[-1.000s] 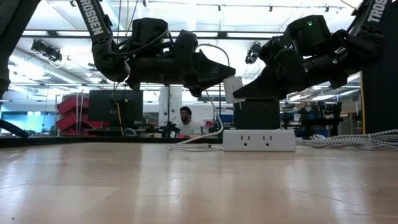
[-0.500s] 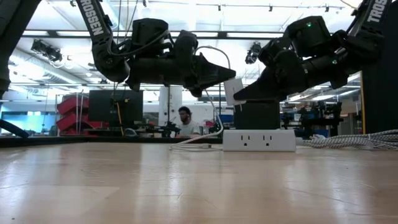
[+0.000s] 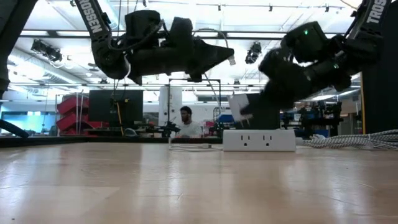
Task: Insert USB
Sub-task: Remove the white charger cable from the white charger adapter, then return to Home Position
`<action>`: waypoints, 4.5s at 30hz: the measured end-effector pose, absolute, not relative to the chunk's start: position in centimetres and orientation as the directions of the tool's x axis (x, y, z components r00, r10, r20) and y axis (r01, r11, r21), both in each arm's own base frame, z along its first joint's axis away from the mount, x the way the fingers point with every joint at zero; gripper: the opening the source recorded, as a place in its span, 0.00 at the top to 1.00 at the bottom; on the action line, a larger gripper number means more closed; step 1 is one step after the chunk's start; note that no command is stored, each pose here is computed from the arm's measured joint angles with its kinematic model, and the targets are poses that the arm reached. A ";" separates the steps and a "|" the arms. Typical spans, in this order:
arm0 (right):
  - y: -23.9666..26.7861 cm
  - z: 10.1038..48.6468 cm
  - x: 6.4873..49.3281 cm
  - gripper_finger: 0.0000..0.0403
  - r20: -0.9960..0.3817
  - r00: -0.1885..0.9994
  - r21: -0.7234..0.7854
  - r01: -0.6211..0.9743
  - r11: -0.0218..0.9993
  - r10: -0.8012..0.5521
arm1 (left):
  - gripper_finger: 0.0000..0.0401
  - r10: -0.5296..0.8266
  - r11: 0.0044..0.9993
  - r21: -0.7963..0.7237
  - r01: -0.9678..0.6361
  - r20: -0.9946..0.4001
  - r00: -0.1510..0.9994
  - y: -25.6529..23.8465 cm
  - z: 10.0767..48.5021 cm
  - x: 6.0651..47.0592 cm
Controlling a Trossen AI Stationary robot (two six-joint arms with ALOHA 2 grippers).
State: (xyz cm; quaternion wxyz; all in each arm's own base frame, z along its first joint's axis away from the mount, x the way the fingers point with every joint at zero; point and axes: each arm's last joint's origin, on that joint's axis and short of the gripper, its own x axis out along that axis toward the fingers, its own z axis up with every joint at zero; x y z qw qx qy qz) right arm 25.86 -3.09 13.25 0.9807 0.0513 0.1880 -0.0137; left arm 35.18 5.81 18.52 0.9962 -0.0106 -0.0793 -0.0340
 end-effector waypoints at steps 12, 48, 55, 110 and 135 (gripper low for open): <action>-2.8 13.6 25.7 0.83 -0.355 0.929 0.200 -0.037 0.979 0.108 | 1.00 -0.122 0.988 -0.083 0.130 0.086 0.989 6.2 18.0 33.3; 2.2 14.4 26.8 0.83 -0.736 0.531 0.428 -0.114 0.897 0.419 | 0.64 -0.470 0.817 -0.559 -0.140 -0.788 0.399 4.5 12.4 24.9; 3.0 14.7 26.3 0.83 -0.819 0.417 0.399 -0.079 0.914 0.394 | 0.56 -0.271 0.917 -0.280 -0.283 -0.960 0.070 5.0 15.2 23.9; -3.4 17.7 10.7 1.00 0.077 0.996 -0.066 0.043 0.997 -0.038 | 1.00 0.105 0.992 -0.074 -0.107 -0.021 0.994 1.6 16.9 10.5; -3.6 17.5 10.9 0.98 0.065 0.994 -0.022 0.088 0.996 -0.086 | 1.00 0.012 0.996 -0.086 -0.014 -0.016 1.000 1.4 16.6 10.6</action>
